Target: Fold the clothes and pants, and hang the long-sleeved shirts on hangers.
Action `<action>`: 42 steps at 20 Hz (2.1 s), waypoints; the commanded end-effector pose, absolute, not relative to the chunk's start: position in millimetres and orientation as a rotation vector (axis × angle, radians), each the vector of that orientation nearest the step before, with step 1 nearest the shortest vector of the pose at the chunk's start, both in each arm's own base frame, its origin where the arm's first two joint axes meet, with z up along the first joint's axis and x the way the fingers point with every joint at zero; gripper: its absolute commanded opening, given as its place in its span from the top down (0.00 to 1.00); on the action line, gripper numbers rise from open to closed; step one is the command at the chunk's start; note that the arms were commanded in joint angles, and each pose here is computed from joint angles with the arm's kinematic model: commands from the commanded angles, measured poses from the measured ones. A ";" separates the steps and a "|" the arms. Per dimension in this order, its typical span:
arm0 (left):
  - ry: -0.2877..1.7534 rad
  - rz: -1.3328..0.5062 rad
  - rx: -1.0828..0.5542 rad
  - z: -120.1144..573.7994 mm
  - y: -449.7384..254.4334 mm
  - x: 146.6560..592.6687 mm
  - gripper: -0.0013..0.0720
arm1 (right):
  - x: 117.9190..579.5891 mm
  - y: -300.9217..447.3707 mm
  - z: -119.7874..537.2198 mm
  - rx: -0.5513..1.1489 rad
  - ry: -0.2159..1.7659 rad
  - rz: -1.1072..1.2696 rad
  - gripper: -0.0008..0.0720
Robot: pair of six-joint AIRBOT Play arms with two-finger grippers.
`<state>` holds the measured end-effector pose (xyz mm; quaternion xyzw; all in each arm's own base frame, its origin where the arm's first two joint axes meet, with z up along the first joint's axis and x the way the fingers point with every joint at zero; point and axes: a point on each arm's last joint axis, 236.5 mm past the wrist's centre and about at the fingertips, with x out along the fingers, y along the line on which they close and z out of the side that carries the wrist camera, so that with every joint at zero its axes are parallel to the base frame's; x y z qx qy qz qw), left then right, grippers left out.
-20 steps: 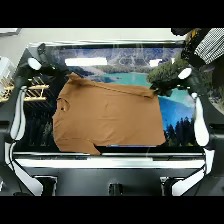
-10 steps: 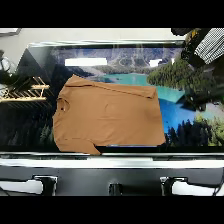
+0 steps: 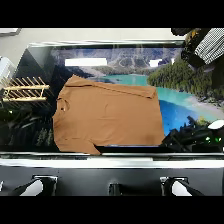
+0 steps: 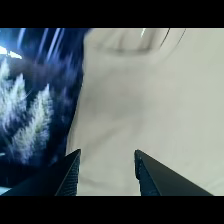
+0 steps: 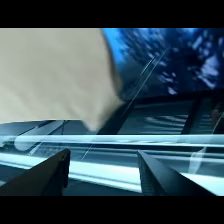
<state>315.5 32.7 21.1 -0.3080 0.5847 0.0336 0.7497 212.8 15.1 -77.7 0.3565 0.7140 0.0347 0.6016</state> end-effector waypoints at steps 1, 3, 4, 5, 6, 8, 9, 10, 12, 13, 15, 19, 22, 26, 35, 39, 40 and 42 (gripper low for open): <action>1.295 0.069 -0.662 1.6 23.5 289.1 0.45 | 211.3 26.1 -100.7 0.862 1.576 0.071 0.33; 1.280 0.021 -0.591 3.1 22.3 285.6 0.45 | 223.1 26.5 -100.2 0.875 1.522 0.076 0.33; 1.268 0.005 -0.564 5.6 22.8 285.3 0.45 | 226.5 23.6 -101.6 0.870 1.506 0.065 0.33; 1.254 0.005 -0.555 8.3 24.8 285.8 0.45 | 229.5 20.4 -103.3 0.862 1.492 0.052 0.33; 1.245 0.009 -0.554 10.0 27.3 285.7 0.45 | 232.7 18.2 -104.1 0.860 1.478 0.042 0.34; 1.241 0.017 -0.557 10.2 31.5 284.9 0.45 | 238.5 16.1 -104.8 0.867 1.453 0.030 0.34; 1.239 0.016 -0.553 10.2 33.5 284.7 0.45 | 240.9 16.7 -105.3 0.874 1.446 0.033 0.38; 1.237 0.014 -0.546 10.2 35.3 284.4 0.45 | 243.1 17.9 -105.8 0.881 1.439 0.040 0.48; 1.236 0.014 -0.543 8.6 38.0 283.0 0.45 | 246.4 22.6 -106.3 0.904 1.434 0.064 0.52; 1.243 0.011 -0.545 5.6 37.3 281.0 0.45 | 246.6 24.6 -106.9 0.913 1.437 0.073 0.52; 1.280 -0.003 -0.553 -9.2 32.6 270.1 0.45 | 244.2 27.1 -106.6 0.904 1.447 0.097 0.64; 1.385 -0.017 -0.593 -53.0 16.6 237.1 0.45 | 237.4 33.7 -103.1 0.884 1.469 0.156 0.94; 1.432 -0.025 -0.602 -76.5 8.0 217.9 0.45 | 235.3 38.4 -99.9 0.901 1.480 0.175 0.94; 1.375 -0.003 -0.631 -86.0 8.5 229.0 0.44 | 237.4 45.6 -93.6 0.932 1.470 0.208 0.94; 1.389 -0.123 -0.733 -107.5 -13.7 243.6 0.27 | 231.6 57.1 -84.0 0.949 1.487 0.284 0.94; 1.394 -0.126 -0.731 -108.9 -15.4 243.6 0.39 | 231.3 57.3 -83.8 0.943 1.486 0.291 0.94; 1.397 -0.131 -0.727 -109.0 -16.9 243.3 0.49 | 231.8 57.7 -83.4 0.946 1.484 0.293 0.94; 1.398 -0.135 -0.721 -109.2 -18.2 243.5 0.58 | 236.5 60.5 -79.7 0.961 1.461 0.309 0.94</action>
